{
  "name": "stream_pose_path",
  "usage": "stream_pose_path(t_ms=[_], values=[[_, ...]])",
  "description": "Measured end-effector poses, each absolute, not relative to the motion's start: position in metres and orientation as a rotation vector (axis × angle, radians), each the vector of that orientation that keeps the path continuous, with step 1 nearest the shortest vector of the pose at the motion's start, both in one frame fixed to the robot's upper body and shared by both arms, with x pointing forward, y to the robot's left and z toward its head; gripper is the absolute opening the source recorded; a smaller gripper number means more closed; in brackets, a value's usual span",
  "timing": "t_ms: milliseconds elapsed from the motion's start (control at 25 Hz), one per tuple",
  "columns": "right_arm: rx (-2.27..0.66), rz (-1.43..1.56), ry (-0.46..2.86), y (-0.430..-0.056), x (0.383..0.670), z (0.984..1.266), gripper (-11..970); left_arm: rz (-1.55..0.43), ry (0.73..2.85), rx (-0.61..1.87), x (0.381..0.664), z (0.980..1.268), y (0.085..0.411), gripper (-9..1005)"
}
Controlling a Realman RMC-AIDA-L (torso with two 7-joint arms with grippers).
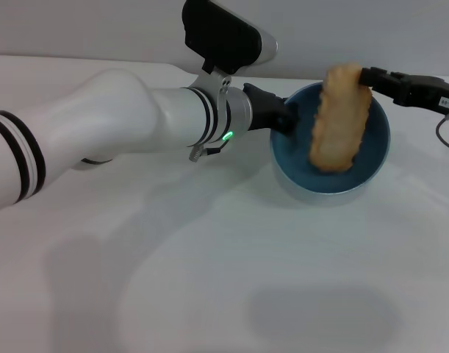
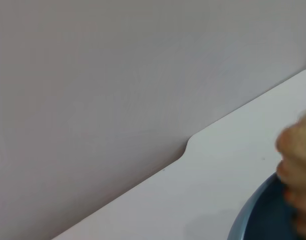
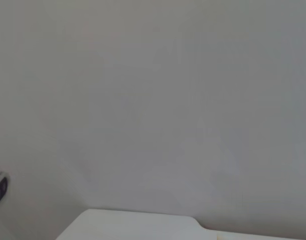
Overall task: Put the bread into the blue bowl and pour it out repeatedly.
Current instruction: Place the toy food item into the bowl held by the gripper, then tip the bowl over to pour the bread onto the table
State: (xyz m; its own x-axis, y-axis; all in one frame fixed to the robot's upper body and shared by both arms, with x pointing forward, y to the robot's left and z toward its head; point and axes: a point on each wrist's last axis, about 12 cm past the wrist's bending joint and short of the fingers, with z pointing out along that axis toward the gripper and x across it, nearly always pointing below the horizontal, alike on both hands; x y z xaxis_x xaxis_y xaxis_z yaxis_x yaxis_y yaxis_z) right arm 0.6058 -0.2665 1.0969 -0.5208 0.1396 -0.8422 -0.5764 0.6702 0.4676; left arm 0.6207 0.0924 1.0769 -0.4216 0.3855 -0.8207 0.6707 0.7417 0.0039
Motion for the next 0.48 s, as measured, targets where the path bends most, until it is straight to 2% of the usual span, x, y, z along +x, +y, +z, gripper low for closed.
stream_pose_path(t_ms=[40,240,480], values=[[-0.34,0.936,1.923,-0.267,0.605,1.096,61,-0.41,2.06,0.795,0.621,1.077,0.093,-2],[-0.337,0.937,1.92,-0.269,0.604,1.096,233,-0.407,2.06,0.797,0.621,1.077,0.093,-1],[-0.194,0.878,1.805,-0.307,0.59,1.106,401,-0.377,2.041,0.796,0.624,1.079,0.095,0]])
